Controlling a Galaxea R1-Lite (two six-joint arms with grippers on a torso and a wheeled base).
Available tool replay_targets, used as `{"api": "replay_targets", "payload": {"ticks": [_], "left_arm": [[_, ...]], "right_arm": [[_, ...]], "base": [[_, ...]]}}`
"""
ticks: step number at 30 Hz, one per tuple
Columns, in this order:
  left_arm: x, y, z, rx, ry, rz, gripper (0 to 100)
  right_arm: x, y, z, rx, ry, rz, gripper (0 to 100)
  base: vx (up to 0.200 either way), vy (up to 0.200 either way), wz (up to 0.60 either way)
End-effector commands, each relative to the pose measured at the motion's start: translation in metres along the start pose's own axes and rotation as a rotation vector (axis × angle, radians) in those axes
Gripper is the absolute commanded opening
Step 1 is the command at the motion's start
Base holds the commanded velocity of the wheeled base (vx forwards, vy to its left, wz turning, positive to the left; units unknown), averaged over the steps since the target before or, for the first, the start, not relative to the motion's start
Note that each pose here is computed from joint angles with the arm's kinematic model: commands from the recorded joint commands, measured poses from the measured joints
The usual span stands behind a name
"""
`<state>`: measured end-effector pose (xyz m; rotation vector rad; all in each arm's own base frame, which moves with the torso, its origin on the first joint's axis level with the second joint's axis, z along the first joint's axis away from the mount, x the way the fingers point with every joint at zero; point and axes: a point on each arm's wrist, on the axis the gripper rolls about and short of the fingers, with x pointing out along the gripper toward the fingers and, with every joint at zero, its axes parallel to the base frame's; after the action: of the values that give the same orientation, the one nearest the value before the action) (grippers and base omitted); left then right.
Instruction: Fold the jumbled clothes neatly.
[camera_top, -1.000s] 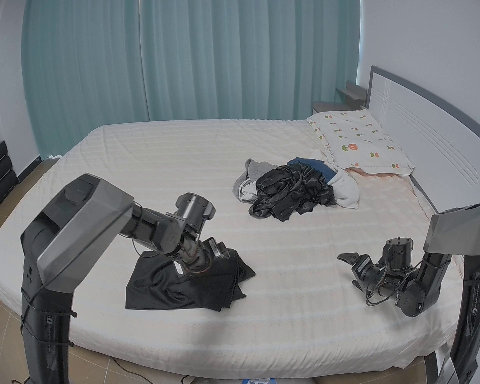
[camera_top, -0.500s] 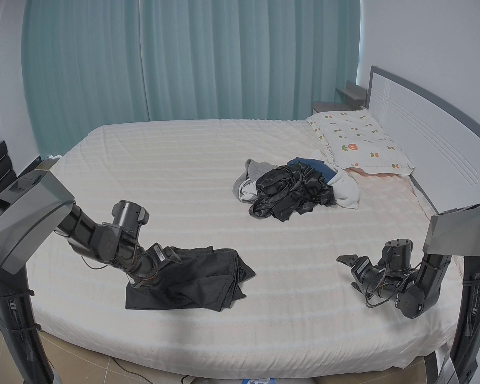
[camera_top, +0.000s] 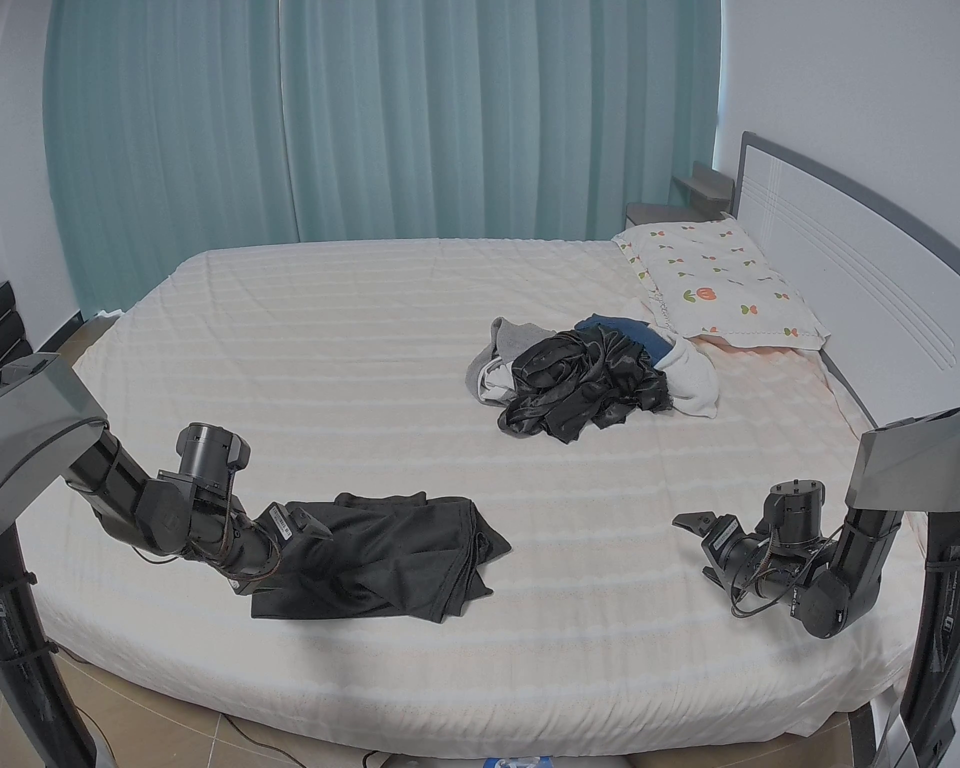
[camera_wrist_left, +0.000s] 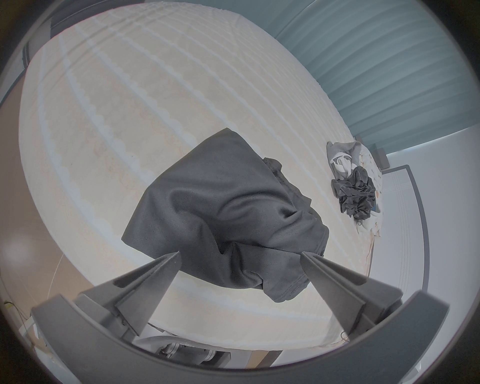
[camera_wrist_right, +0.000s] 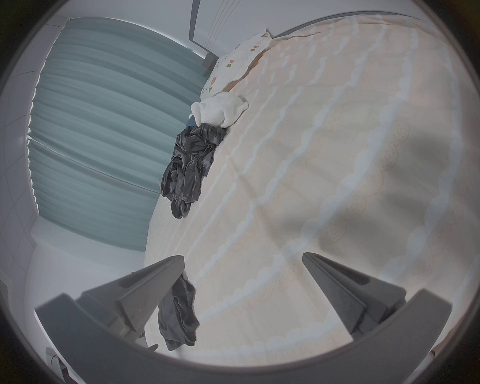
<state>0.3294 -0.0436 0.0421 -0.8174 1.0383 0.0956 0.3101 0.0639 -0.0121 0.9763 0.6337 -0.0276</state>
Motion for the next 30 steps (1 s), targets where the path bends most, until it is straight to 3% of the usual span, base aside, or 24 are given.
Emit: {"api": "replay_targets", "payload": {"ticks": [1,12,23,30], "left_arm": [[-0.002,0.001,0.001,-0.003,-0.005,-0.001,100],[-0.001,-0.002,0.001,0.018,-0.025,-0.014,100],[-0.001,-0.004,0.008,0.006,-0.035,-0.028,100],[-0.001,-0.001,0.016,-0.018,-0.049,-0.025,100]], "right_arm": [[0.0,0.0,0.0,-0.001,0.002,-0.001,100],[0.002,-0.001,-0.004,-0.009,0.014,-0.003,100],[-0.006,0.01,-0.014,-0.045,0.036,0.024,100],[-0.006,0.027,-0.032,-0.146,0.08,0.084,100]], "base": [[0.0,0.0,0.0],[0.0,0.0,0.0],[0.0,0.2,0.0],[0.0,0.2,0.0]]}}
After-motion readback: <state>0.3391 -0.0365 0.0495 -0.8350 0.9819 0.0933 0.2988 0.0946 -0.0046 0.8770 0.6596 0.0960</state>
